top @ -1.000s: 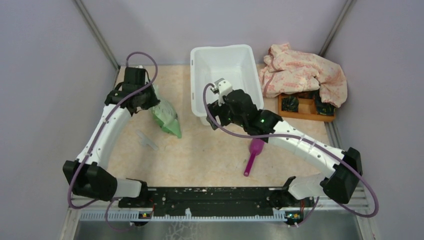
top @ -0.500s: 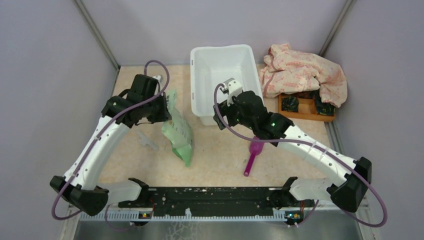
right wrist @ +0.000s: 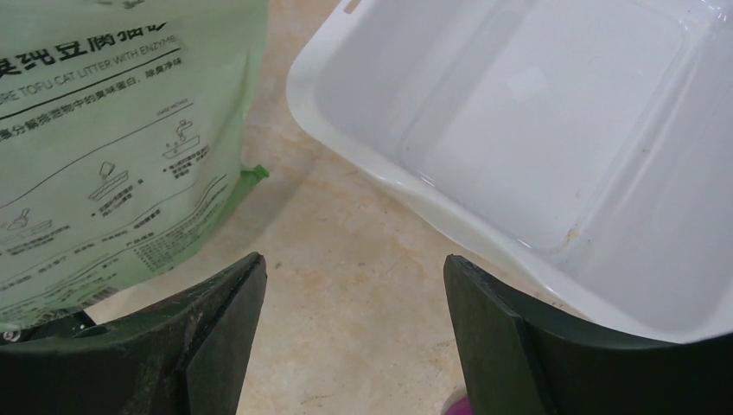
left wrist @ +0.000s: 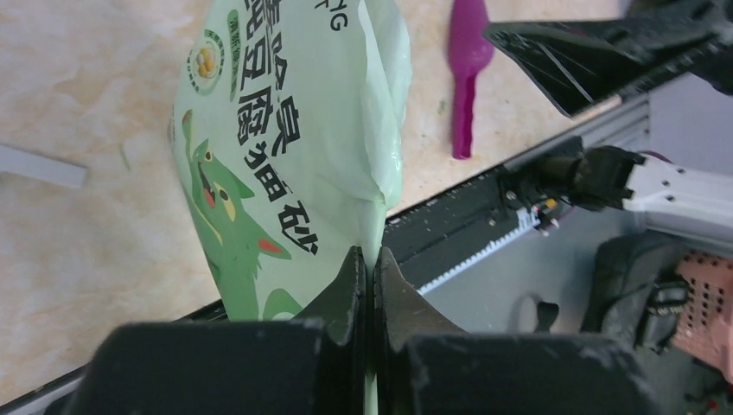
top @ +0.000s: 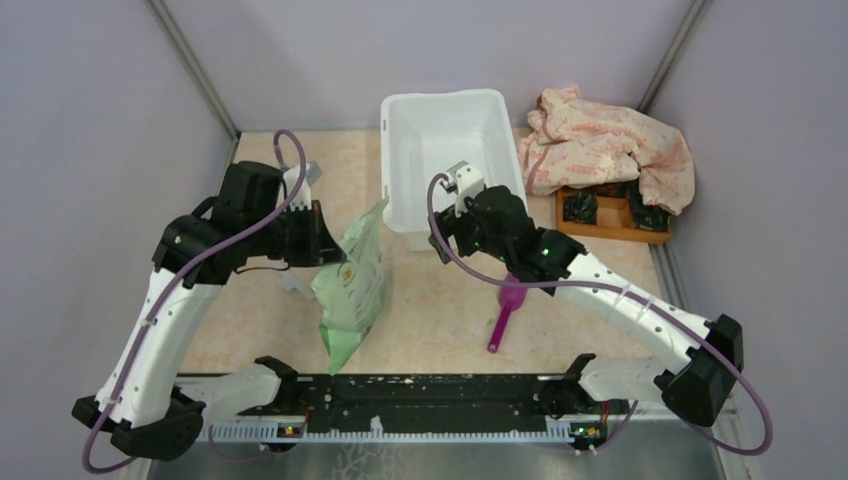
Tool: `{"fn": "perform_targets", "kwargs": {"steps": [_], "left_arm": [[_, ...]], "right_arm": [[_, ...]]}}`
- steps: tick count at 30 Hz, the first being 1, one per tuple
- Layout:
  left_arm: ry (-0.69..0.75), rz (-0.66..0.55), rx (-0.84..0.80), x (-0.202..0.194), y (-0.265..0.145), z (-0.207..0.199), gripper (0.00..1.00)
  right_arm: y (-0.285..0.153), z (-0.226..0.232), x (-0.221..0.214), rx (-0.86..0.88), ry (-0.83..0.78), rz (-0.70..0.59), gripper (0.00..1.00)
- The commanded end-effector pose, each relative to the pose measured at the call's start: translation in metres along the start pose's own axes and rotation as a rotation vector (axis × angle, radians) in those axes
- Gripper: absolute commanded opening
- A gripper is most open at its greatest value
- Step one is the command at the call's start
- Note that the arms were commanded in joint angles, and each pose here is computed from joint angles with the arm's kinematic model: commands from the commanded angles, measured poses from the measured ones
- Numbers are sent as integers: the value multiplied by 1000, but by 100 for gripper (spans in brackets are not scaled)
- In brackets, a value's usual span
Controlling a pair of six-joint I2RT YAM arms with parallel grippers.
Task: Fill the litter box with clean litter
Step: Move the cat litter bag to the center of the board.
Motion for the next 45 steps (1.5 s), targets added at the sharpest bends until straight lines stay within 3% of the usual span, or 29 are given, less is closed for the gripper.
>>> {"fn": "perform_targets", "kwargs": {"steps": [1, 9, 13, 19, 21, 25, 29, 32, 35, 39, 45], "left_arm": [[85, -88, -303, 14, -19, -44, 0], [120, -21, -445, 2, -24, -61, 0], [131, 46, -480, -9, 3, -58, 0], [244, 128, -168, -4, 73, -41, 0], [299, 125, -64, 5, 89, -34, 0], [473, 25, 5, 28, 99, -33, 0], [574, -106, -17, 59, 77, -50, 0], [690, -186, -141, 67, 58, -67, 0], [778, -160, -152, 64, 58, -65, 0], [785, -113, 2, 59, 78, -38, 0], [634, -91, 193, 45, 104, -1, 45]], "right_arm": [[-11, -8, 22, -11, 4, -98, 76], [-24, -23, 21, -55, 8, -100, 76], [-31, -33, 23, -88, 19, -110, 76], [-39, -43, 24, -127, 41, -117, 72], [-40, -41, 25, -108, 39, -117, 73], [-36, -23, 19, 44, -11, -107, 84], [-30, -18, 14, 103, -49, -102, 91], [-30, -17, 17, 118, -84, -132, 91], [-29, -12, 23, 162, -115, -188, 92], [-25, -10, 29, 185, -186, -285, 92], [-15, -18, 43, 135, -323, -334, 93]]}}
Point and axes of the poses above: each gripper's point midway between its finger pads, its own y axis out along the fingers, its own z axis along the line the jaws close on, x = y × z, the point moved 5 cm from there along -y, back along the fingers
